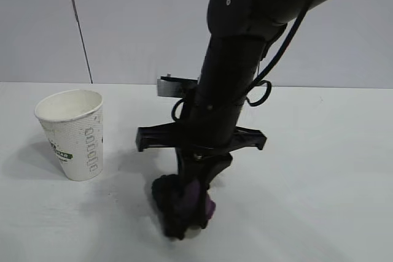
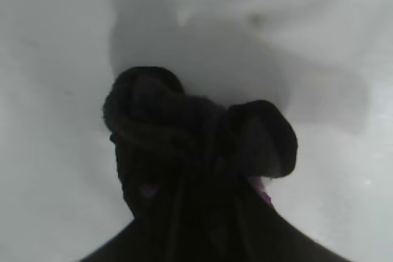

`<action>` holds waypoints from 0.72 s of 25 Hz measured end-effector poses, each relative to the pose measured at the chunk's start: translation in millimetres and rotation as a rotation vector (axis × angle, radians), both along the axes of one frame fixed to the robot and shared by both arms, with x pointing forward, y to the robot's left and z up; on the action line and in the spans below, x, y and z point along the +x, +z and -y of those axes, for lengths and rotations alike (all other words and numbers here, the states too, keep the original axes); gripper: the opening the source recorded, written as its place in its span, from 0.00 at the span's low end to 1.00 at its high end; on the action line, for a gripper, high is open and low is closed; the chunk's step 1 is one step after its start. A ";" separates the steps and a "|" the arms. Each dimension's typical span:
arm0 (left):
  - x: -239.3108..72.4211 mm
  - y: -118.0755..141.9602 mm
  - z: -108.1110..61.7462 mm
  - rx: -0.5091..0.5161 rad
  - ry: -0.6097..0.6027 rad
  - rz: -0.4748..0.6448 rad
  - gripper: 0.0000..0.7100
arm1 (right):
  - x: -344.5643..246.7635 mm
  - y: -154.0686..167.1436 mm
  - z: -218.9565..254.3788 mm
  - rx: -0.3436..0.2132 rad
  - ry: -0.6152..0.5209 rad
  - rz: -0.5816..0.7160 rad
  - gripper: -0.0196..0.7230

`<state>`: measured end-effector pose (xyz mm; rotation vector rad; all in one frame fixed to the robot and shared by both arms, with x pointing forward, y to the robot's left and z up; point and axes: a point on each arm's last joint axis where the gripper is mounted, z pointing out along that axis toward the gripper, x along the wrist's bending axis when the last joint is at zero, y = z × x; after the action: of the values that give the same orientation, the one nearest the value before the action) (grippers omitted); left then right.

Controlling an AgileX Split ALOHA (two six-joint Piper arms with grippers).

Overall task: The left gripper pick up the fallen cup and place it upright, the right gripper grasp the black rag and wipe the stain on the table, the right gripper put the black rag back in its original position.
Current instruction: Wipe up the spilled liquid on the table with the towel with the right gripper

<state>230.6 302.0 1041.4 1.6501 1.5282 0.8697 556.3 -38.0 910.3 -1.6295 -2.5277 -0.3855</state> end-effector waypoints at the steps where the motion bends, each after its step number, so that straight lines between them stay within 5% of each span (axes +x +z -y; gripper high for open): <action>1: 0.0 0.0 0.0 0.000 0.000 0.000 0.92 | -1.7 -0.1 -2.5 -0.005 0.017 0.011 0.16; 8: 0.0 0.0 0.0 0.000 0.000 0.000 0.92 | 4.2 -4.7 16.8 -0.175 0.071 0.043 0.16; 13: 0.0 0.0 0.0 0.000 0.000 0.000 0.92 | 26.1 -4.3 47.1 -0.294 -0.077 0.122 0.16; 16: 0.0 0.0 0.0 0.000 0.000 0.000 0.92 | 33.6 -3.2 48.7 -0.258 -0.172 0.168 0.16; 18: 0.0 0.0 0.0 0.000 0.000 0.000 0.92 | 35.1 -2.2 40.0 -0.173 -0.224 0.185 0.16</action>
<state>230.6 302.0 1041.4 1.6501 1.5282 0.8697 591.4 -78.0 908.1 -2.0401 -2.5784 -0.3616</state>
